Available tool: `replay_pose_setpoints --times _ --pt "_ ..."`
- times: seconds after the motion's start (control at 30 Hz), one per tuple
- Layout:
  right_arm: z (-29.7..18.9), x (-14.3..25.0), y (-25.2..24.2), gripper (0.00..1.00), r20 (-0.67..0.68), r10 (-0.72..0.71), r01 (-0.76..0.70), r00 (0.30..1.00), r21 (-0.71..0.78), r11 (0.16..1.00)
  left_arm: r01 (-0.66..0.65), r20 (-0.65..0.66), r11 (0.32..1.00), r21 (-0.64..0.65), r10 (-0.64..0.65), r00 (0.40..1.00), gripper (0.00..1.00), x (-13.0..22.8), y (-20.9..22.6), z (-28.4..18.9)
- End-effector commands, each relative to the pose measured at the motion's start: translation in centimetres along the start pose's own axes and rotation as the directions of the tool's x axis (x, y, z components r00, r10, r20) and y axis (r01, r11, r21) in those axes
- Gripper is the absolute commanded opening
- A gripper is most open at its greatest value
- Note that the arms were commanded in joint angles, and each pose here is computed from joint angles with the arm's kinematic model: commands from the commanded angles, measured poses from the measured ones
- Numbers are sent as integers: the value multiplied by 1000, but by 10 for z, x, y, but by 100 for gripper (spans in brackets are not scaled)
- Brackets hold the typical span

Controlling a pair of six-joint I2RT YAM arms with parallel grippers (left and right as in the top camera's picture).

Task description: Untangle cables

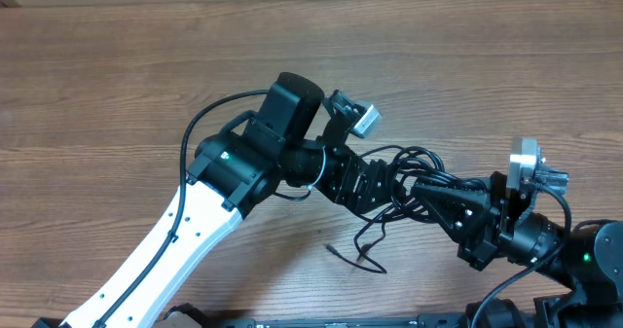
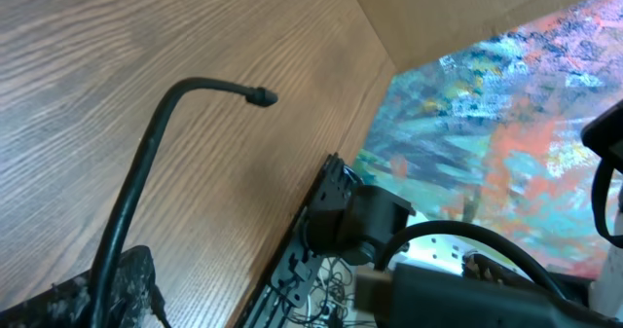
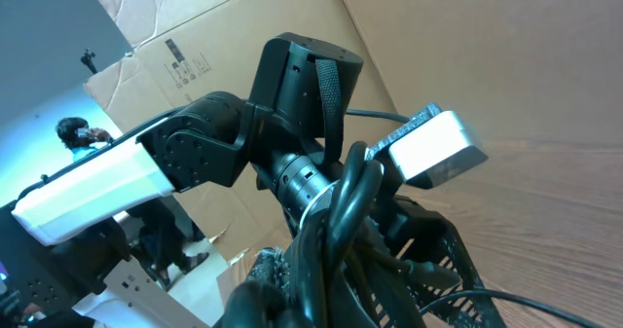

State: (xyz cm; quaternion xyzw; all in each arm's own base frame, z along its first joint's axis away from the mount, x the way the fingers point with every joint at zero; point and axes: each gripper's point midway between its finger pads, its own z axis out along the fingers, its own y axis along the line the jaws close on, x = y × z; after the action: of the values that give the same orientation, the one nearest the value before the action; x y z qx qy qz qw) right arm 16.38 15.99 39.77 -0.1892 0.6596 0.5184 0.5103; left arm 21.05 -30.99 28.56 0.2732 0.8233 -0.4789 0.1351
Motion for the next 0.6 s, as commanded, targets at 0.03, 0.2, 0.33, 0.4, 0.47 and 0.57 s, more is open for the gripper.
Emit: replay_pose_setpoints --times 0.03,0.2,0.33,0.4,0.47,0.57 --pt "-3 -9 12 4 27 -42 43 999 -23 999 -33 -31 998 51 35 999 100 8 -14 2" --pt "-3 -19 15 4 65 -86 88 994 -23 996 -64 -79 997 41 67 995 100 22 -9 2" --pt "-4 -23 13 4 85 -95 95 992 -6 995 -91 -100 992 90 100 990 99 28 -17 1" --pt "-4 -23 13 4 85 -95 96 992 -6 995 -128 -102 980 149 144 984 100 30 -26 0" --pt "-4 -23 14 4 85 -94 95 992 -7 995 -140 -99 976 165 158 982 100 30 -29 -1" --pt "-4 -23 14 4 84 -52 53 995 -13 999 -151 -90 974 168 168 982 100 28 -29 -1"
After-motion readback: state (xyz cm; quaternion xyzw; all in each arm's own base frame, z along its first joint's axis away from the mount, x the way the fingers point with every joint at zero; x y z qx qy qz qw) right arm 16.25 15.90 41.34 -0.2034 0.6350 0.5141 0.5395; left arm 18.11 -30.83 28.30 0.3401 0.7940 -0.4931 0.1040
